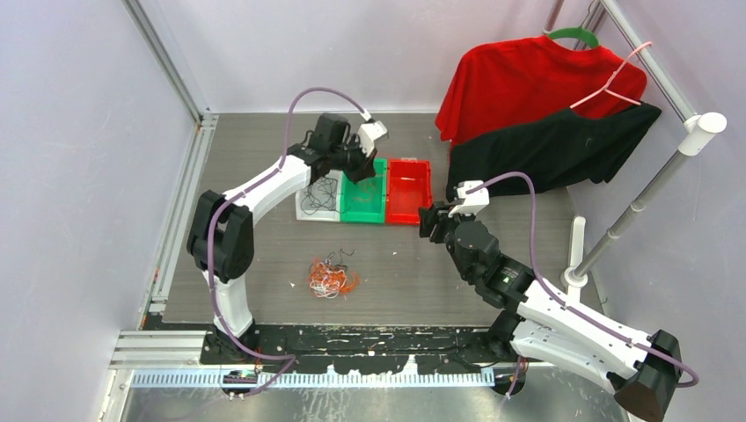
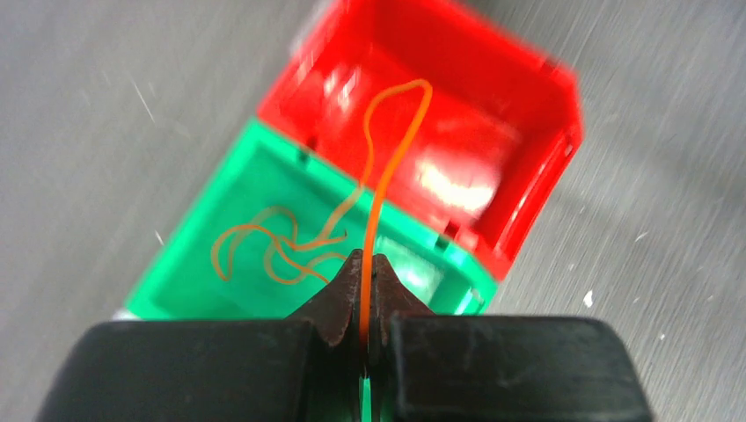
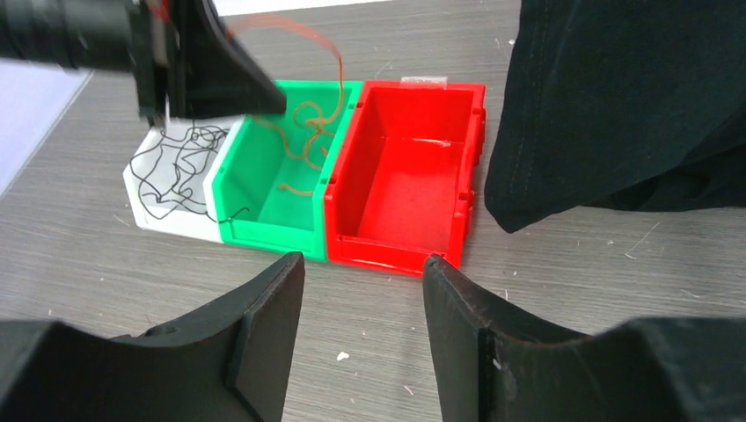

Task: Untangle the cables
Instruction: Place the cable in the bin.

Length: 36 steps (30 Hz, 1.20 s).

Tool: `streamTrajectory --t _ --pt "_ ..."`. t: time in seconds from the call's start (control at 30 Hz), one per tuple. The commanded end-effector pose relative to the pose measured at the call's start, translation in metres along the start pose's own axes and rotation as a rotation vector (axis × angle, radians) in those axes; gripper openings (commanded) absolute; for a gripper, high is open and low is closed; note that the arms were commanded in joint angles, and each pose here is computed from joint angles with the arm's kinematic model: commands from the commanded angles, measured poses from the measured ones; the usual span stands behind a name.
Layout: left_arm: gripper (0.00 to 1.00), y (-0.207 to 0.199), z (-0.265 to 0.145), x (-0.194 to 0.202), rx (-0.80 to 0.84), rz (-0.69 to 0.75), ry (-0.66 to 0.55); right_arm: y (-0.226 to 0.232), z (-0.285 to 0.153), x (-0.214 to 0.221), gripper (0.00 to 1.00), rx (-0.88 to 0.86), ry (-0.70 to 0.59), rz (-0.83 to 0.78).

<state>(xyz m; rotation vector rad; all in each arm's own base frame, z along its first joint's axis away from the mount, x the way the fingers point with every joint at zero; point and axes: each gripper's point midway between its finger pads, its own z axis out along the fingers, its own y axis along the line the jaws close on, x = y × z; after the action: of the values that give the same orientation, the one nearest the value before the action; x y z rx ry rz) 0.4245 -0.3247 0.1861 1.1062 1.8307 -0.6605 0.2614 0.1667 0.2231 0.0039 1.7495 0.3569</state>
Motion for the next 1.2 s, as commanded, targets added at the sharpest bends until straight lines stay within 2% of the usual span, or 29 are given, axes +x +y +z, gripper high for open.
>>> streamTrajectory --t 0.0,0.17,0.27,0.3,0.37,0.43,0.5,0.57,0.67,0.8,1.0,1.17 --pt "0.0 0.01 -0.02 0.02 -0.108 0.006 0.074 0.003 -0.003 -0.019 0.57 -0.014 -0.051 0.038" --pt "0.0 0.023 -0.02 0.043 -0.185 -0.047 0.187 0.006 -0.001 -0.018 0.56 -0.018 -0.04 0.063" --pt "0.01 0.03 -0.017 0.045 -0.21 -0.017 0.214 0.008 0.0 -0.018 0.56 -0.015 -0.037 0.074" --pt "0.07 0.033 -0.017 0.046 -0.219 -0.007 0.222 0.007 0.001 -0.017 0.56 -0.012 -0.034 0.075" --pt "0.31 0.037 -0.018 0.048 -0.234 0.004 0.246 0.008 0.001 -0.017 0.56 -0.011 -0.031 0.078" --pt "0.5 0.037 -0.02 0.048 -0.238 -0.006 0.257 0.008 0.001 -0.018 0.56 -0.01 -0.029 0.077" --pt "0.62 0.028 -0.022 0.046 -0.199 -0.024 0.26 0.008 0.002 -0.018 0.56 -0.008 -0.026 0.072" --pt "0.72 0.017 -0.025 0.04 -0.154 -0.05 0.245 0.009 0.002 -0.02 0.56 -0.01 -0.025 0.067" --pt "0.78 0.0 -0.033 0.031 -0.069 -0.073 0.242 0.012 0.003 -0.022 0.56 -0.013 -0.024 0.066" --pt "0.93 -0.014 -0.048 0.028 0.034 -0.101 0.283 0.017 0.005 -0.024 0.56 -0.026 -0.018 0.07" --pt "0.99 -0.028 -0.073 0.047 0.106 -0.052 0.321 0.042 0.019 -0.016 0.62 -0.108 0.033 0.037" --pt "0.99 -0.033 -0.094 0.04 0.169 -0.141 0.267 0.07 0.055 -0.004 0.69 -0.182 0.101 0.068"
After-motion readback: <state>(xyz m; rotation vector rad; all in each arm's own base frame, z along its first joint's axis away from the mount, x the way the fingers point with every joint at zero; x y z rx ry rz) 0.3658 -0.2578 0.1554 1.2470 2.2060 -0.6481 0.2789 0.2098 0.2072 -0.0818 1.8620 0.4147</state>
